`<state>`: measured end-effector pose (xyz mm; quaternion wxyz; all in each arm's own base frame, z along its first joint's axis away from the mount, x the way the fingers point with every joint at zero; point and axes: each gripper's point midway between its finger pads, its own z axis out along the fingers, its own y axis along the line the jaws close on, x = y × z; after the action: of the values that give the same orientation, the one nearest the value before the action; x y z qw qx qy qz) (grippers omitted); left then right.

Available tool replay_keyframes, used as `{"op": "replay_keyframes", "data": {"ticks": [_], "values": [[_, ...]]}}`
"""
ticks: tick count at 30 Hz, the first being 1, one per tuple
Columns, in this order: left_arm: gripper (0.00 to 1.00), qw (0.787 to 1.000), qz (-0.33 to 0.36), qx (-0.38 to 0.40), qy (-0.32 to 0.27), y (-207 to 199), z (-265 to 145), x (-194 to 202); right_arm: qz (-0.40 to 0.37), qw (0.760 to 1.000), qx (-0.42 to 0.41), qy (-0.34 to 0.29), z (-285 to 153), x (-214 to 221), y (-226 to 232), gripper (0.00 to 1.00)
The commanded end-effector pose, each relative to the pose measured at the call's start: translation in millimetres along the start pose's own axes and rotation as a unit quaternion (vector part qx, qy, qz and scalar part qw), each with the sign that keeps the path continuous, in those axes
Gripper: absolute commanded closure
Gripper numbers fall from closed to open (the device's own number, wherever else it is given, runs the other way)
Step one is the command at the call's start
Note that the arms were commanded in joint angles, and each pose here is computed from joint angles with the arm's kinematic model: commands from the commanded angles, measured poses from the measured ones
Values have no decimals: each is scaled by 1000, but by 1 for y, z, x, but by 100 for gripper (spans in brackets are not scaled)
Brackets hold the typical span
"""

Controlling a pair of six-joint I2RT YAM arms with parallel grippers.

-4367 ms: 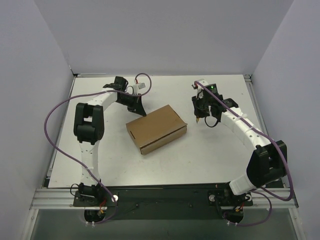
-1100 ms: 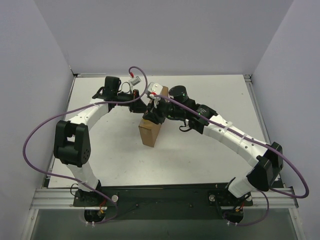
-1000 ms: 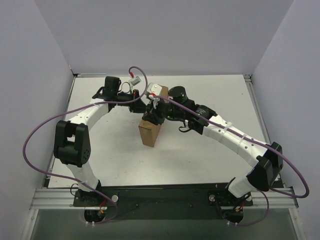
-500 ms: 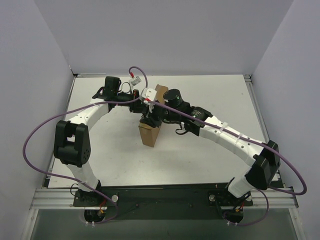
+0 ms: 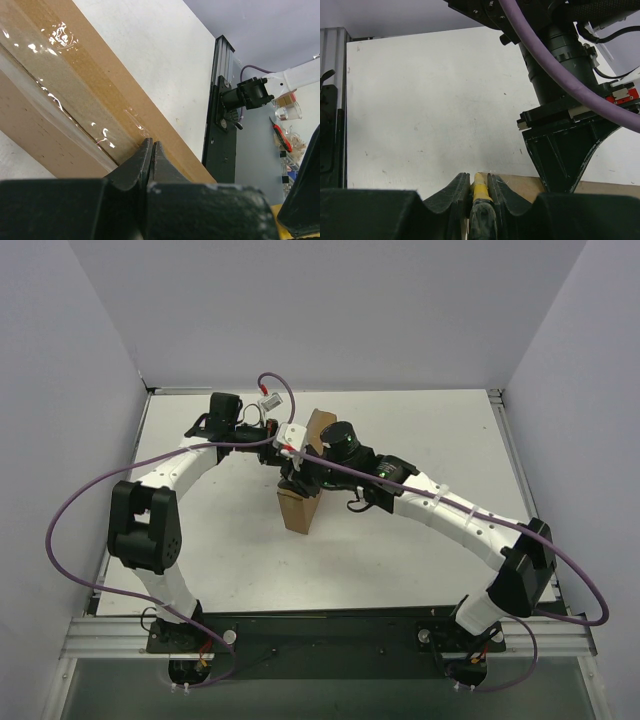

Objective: Unpack the express box

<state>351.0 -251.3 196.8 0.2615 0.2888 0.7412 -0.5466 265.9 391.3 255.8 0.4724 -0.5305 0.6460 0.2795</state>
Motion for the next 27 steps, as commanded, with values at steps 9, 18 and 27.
{"op": "replay_keyframes", "data": {"ticks": [9,18,27], "values": [[100,997,-40,-54,33,35,5,25,-60,998,12,2,-11,-3,-3,100],[100,997,-35,-54,43,42,7,27,-57,998,12,24,-28,12,-5,100],[100,996,-28,-55,57,48,7,33,-44,998,1,43,-45,22,-10,100]]}}
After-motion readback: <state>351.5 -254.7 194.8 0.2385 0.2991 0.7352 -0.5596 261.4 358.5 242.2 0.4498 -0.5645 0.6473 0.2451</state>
